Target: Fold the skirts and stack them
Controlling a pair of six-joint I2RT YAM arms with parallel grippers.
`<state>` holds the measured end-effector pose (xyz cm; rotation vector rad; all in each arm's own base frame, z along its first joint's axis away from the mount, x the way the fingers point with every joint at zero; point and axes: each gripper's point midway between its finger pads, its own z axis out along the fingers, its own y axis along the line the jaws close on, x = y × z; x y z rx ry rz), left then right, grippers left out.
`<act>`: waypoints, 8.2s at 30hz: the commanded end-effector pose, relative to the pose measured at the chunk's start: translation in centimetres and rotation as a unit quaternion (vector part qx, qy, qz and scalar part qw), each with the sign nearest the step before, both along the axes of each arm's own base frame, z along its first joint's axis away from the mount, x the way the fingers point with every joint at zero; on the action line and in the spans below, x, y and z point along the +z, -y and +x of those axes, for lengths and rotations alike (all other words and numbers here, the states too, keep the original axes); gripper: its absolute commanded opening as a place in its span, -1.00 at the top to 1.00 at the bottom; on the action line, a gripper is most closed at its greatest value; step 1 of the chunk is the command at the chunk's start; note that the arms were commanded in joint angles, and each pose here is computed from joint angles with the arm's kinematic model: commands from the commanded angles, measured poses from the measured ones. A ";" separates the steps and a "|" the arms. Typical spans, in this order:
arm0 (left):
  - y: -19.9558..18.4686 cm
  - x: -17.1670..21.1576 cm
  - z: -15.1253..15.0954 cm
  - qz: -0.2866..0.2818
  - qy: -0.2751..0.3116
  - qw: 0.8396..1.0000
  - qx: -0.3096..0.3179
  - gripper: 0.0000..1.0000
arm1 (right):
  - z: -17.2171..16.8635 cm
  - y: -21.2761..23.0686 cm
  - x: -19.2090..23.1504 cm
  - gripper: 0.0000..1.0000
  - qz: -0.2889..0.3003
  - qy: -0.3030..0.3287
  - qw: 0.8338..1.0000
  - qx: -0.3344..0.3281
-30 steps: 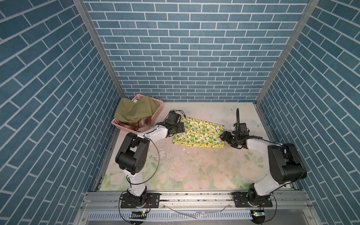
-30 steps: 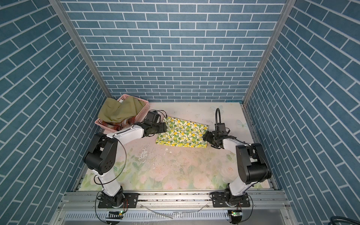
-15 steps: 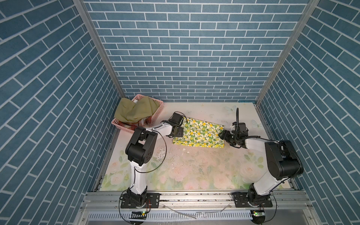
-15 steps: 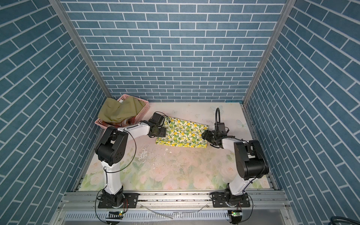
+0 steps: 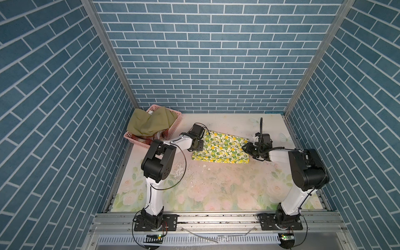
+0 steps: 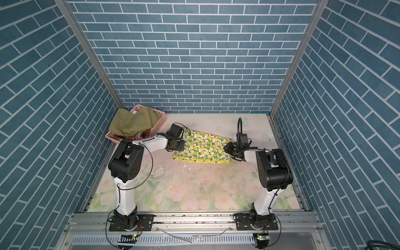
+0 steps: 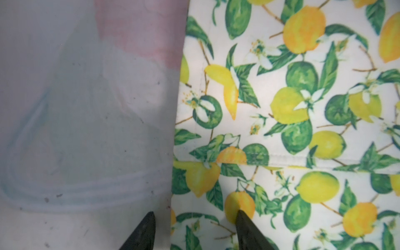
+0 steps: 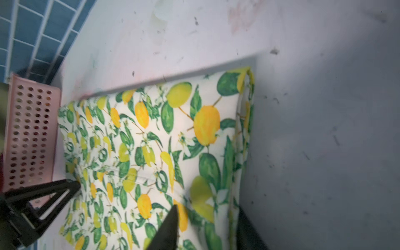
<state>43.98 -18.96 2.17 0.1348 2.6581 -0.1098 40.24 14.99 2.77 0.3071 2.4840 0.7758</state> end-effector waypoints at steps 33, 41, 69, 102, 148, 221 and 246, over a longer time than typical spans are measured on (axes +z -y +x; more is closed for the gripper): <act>3.4 -6.4 -6.6 -0.047 -0.070 0.996 -0.036 -0.12 | -2.2 -6.6 13.3 1.00 -0.124 0.043 0.991 0.027; 3.8 -6.2 -7.5 -0.073 -0.076 0.994 -0.034 -0.12 | 0.1 -14.8 13.9 1.00 -0.062 0.057 0.994 0.065; 6.7 -6.5 -9.8 -0.154 -0.091 0.984 -0.013 -0.08 | 0.1 -6.4 13.7 -0.32 -0.056 0.073 0.995 -0.050; 6.1 -0.6 -8.7 -0.192 -0.028 0.980 -0.036 -0.34 | -0.7 -5.3 7.2 -0.44 0.065 -0.039 0.984 -0.159; 9.9 -4.9 -3.4 -0.178 -0.046 0.983 -0.016 0.93 | 1.7 -7.7 7.6 1.00 0.029 -0.024 0.990 -0.133; 13.4 6.7 0.3 -0.151 0.103 0.961 -0.209 -0.40 | -4.8 -2.1 9.6 -0.44 -0.090 0.085 0.990 0.069; 15.7 9.4 2.9 -0.192 0.109 0.954 -0.203 1.00 | -5.1 -0.3 10.1 -0.35 -0.123 0.098 0.987 0.045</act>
